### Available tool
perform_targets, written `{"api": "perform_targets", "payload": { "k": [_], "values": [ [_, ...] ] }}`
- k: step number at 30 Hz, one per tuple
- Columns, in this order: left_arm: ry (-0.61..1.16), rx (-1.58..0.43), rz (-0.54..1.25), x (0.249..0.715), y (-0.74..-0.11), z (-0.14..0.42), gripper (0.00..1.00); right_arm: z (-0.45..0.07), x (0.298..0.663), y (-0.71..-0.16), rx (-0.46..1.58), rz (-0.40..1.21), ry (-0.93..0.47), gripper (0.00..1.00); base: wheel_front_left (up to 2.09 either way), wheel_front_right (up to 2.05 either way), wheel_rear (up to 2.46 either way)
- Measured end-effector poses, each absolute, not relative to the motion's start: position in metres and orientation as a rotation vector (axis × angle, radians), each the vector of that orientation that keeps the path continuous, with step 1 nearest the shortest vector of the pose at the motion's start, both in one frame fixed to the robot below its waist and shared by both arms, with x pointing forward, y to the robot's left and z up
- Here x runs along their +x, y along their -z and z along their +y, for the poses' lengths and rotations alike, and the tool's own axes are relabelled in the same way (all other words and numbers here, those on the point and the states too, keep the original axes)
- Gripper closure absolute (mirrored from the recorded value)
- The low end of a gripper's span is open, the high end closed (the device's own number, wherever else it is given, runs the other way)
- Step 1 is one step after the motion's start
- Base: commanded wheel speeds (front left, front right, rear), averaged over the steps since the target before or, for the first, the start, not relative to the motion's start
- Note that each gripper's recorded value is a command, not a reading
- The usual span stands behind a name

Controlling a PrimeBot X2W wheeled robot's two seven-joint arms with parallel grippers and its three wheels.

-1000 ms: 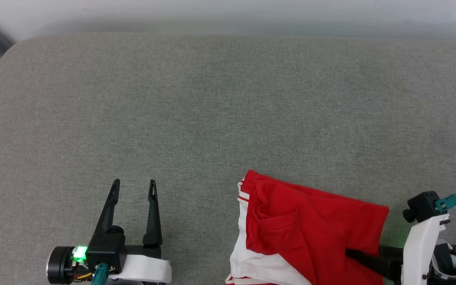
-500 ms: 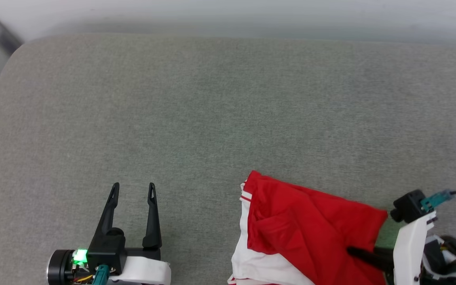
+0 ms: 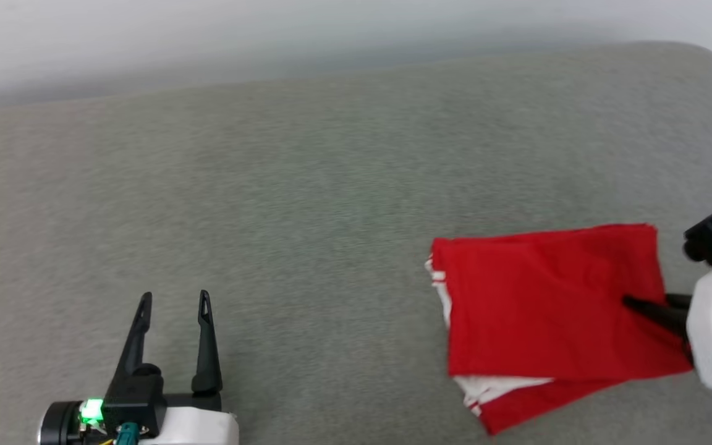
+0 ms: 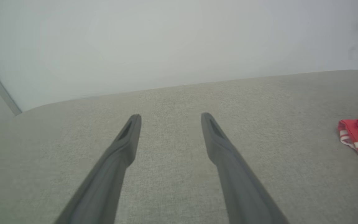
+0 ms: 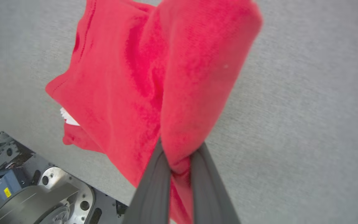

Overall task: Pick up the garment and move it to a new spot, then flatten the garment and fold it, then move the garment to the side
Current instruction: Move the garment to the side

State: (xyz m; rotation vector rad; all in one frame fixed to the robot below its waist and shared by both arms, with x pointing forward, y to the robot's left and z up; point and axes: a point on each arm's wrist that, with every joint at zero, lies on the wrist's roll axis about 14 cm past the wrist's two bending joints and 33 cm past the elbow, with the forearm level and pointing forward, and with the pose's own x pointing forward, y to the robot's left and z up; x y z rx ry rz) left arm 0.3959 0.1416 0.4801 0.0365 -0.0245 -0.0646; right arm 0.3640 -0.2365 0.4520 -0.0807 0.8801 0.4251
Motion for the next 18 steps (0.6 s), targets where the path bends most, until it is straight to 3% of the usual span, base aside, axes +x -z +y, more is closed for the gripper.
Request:
{"api": "perform_targets", "payload": {
  "k": [9, 18],
  "values": [
    [0.218, 0.049, -0.026, 0.435, -0.465, 0.1, 0.0, -0.356, 0.355, -0.467, -0.184, 0.898, -0.08, 1.0, 0.0, 0.0, 0.0],
    [0.285, 0.047, 0.01, 0.467, -0.429, 0.084, 0.0, -0.457, 0.369, -0.467, -0.24, 0.931, 0.247, 1.0, 0.0, 0.0, 0.0]
  ]
}}
